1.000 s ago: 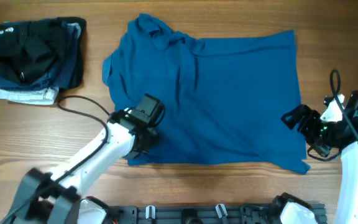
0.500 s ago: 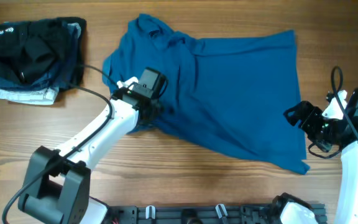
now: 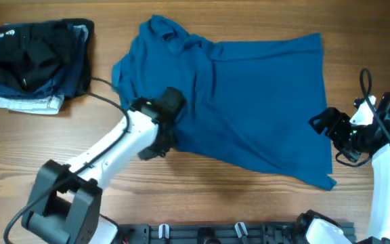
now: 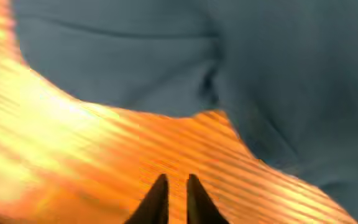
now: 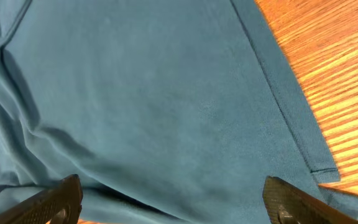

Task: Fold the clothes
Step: 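Release the shirt and move the left gripper to its lower left edge, then grasp the shirt's lower left and lower right edges with both grippers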

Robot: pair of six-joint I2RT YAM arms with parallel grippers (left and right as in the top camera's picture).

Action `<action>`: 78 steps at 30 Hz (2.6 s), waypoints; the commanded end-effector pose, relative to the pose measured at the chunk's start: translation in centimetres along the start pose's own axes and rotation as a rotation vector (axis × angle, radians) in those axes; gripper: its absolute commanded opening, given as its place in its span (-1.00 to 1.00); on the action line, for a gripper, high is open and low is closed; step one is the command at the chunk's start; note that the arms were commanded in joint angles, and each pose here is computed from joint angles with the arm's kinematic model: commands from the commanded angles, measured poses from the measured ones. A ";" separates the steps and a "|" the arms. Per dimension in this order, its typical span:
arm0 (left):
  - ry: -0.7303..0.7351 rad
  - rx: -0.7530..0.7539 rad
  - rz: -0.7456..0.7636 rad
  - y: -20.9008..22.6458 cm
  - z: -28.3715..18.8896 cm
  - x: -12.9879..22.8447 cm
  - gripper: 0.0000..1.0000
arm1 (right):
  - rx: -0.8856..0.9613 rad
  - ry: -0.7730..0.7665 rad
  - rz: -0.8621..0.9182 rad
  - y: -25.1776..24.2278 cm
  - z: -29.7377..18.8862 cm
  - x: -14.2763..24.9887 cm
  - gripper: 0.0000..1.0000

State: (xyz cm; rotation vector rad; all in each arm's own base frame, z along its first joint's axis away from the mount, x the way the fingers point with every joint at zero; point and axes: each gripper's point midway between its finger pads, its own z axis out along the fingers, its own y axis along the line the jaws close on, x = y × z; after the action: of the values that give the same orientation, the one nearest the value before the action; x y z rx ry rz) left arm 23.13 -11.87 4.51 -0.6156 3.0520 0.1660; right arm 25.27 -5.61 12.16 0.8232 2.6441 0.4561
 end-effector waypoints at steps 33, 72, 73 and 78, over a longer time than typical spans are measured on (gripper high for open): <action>-0.399 0.143 -0.071 -0.7 -8.6 -5.5 -0.92 | -0.020 0.006 -0.019 0.3 0.4 -0.2 0.86; -0.362 0.201 -0.346 2.0 -8.8 -10.1 -0.92 | 0.247 0.351 0.267 -5.6 7.0 11.3 0.72; -0.350 0.188 -0.343 1.9 -8.3 -10.0 -0.92 | 0.260 0.387 0.285 -5.8 7.1 12.0 0.72; -0.336 0.175 -0.339 1.8 -7.8 -10.0 -0.92 | 0.249 0.441 0.321 -5.4 7.3 12.9 -0.05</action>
State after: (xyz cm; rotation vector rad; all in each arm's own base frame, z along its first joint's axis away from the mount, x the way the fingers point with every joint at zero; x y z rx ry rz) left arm 31.26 -7.68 12.68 -0.9698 2.5767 -0.0306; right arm 15.60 -1.29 0.72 1.3476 3.0215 0.4002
